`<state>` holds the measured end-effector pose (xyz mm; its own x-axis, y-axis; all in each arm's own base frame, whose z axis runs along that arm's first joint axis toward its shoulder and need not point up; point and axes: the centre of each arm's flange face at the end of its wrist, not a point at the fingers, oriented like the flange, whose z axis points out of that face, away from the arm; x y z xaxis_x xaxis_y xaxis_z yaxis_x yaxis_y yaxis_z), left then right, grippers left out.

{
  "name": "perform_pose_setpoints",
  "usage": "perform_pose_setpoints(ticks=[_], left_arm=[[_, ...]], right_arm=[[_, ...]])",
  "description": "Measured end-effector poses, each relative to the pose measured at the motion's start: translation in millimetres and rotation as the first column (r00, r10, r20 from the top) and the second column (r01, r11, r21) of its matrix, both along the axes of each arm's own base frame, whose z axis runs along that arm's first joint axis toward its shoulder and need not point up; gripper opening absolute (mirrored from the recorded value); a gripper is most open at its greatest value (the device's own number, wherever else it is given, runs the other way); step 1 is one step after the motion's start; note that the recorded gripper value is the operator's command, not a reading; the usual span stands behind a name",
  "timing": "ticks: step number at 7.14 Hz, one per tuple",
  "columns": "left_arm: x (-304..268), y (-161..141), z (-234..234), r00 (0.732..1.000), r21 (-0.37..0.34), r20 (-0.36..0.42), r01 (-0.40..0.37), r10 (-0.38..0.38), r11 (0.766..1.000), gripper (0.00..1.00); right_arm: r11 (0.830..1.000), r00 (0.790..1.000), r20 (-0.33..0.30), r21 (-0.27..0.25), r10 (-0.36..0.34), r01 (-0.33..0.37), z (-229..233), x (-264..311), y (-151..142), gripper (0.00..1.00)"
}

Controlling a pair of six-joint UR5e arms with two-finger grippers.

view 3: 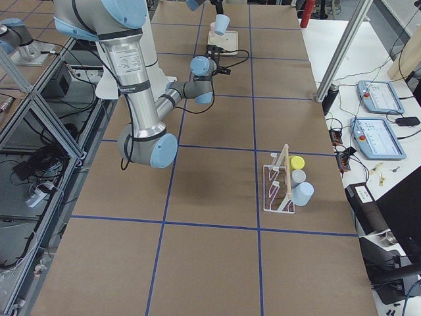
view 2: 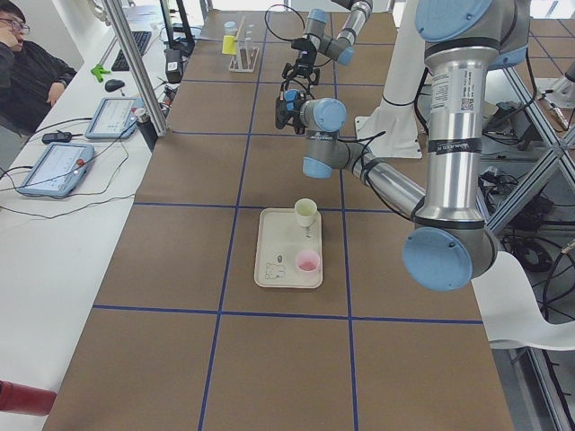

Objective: Transfer IKEA cup to right arm and place on rack

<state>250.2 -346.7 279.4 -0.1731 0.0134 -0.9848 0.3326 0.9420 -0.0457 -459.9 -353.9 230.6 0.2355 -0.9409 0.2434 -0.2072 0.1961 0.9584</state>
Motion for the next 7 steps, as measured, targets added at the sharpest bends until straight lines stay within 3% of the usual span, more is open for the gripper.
perform_pose_setpoints(ticks=[3,7], left_arm=[[51.4,17.7,-20.6,0.998,-0.037,-0.054,0.037,-0.039,0.999,0.0],[106.9,21.6,-47.0,0.999,-0.073,-0.022,0.036,-0.038,0.997,0.0]], right_arm=[[1.0,0.994,0.106,0.021,0.02,-0.023,10.6,-17.8,16.1,0.99],[1.0,0.99,0.139,0.027,0.006,-0.01,-1.6,-31.3,33.1,0.99]])
